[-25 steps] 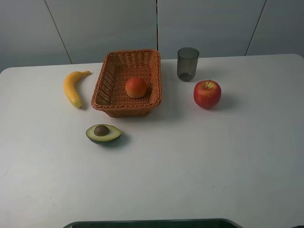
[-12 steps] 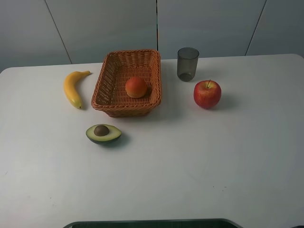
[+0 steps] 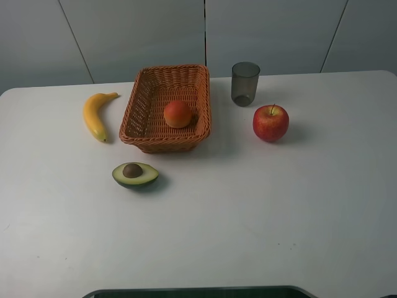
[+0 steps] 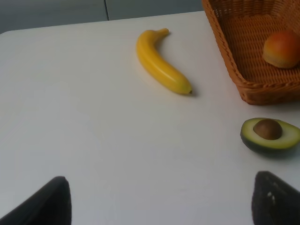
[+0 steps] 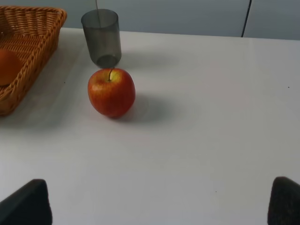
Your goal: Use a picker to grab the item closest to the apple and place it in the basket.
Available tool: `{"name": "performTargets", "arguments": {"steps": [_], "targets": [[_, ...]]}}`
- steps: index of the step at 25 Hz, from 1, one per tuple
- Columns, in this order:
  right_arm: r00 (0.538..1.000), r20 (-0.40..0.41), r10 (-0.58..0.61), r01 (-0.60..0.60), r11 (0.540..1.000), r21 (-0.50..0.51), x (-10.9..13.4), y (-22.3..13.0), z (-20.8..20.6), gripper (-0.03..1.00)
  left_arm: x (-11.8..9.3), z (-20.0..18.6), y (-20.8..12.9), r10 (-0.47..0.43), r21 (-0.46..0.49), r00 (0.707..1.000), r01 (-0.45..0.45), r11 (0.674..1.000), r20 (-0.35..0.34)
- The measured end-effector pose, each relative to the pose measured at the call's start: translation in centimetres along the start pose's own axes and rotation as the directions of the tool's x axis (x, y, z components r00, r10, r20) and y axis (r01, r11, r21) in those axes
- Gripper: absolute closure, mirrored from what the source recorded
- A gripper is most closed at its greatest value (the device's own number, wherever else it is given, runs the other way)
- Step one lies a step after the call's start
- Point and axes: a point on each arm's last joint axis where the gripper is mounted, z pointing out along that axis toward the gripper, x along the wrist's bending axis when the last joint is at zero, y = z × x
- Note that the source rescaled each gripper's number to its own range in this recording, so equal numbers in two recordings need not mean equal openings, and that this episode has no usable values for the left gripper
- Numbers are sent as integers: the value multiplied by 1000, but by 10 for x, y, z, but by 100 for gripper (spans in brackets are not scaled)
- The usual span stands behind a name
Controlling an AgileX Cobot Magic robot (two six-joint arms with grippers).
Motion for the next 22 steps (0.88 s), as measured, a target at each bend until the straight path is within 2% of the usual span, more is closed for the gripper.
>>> {"name": "performTargets", "arguments": {"steps": [22], "targets": [[1000, 0, 4, -4, 1000, 0, 0, 0, 0, -3, 0, 0, 0, 0, 0, 1000, 0, 1000, 0]]}}
